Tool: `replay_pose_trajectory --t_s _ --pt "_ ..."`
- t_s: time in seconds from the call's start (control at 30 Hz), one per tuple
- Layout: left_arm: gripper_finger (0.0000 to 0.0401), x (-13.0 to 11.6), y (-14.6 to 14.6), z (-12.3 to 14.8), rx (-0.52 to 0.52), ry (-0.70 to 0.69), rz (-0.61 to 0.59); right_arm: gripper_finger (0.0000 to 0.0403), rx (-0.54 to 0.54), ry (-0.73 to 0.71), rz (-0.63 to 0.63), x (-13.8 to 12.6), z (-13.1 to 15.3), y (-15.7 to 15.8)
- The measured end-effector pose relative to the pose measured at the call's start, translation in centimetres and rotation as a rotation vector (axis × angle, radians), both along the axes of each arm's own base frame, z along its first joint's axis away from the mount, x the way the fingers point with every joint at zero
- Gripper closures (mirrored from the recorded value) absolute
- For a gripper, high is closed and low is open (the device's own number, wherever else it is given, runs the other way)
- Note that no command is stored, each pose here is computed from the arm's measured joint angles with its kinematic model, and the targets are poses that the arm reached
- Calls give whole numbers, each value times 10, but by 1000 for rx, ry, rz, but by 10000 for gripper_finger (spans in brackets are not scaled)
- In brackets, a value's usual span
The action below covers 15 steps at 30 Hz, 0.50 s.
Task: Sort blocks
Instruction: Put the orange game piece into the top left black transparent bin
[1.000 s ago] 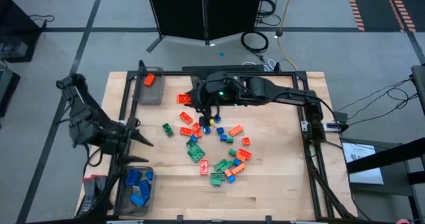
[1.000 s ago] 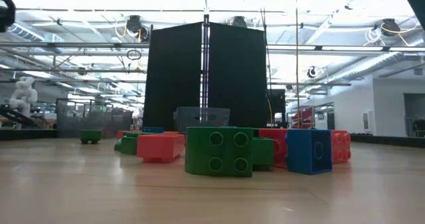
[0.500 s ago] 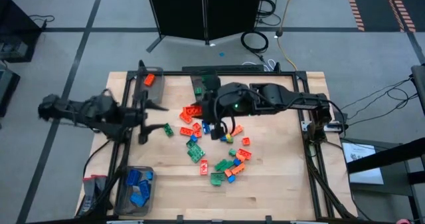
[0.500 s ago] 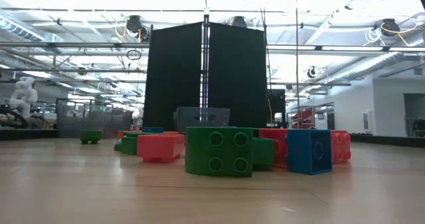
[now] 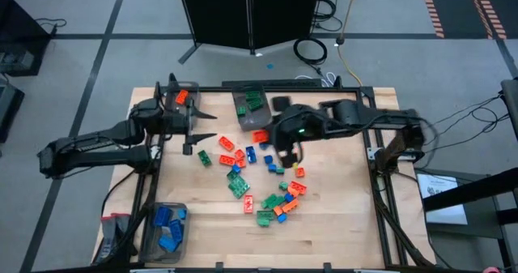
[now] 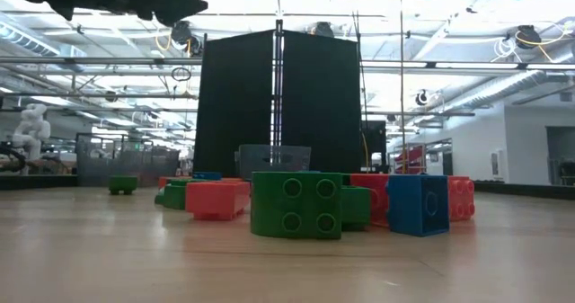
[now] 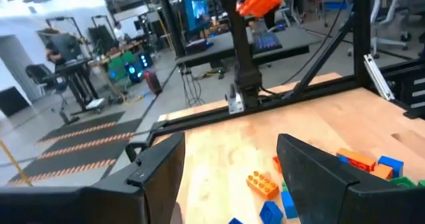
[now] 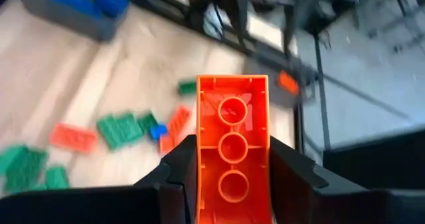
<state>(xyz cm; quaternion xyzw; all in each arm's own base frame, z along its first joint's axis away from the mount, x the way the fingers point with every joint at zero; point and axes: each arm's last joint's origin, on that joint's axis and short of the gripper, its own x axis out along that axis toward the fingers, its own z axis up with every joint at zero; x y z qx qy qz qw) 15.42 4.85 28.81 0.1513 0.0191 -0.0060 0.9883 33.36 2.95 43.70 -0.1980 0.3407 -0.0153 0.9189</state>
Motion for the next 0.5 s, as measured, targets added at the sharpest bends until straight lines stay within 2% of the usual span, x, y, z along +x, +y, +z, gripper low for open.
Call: replay_pose_trajectory --t_s 0.07,0.17,0.27,0.37,0.5 --pt "161 0 0 0 -1 0 -13 286 20 -12 -56 -28 -6 -4" --pt "161 0 -1 0 10 -4 -44 286 85 -119 -133 -79 -12 -9" --pt "161 1 -2 2 33 -29 -102 286 110 -348 -197 -118 -25 -13" --pt "161 7 -2 4 17 -60 -178 286 86 -567 -162 -132 -49 -18" --pt "161 21 2 3 -29 -95 -236 286 15 -751 -58 -125 -92 -23"
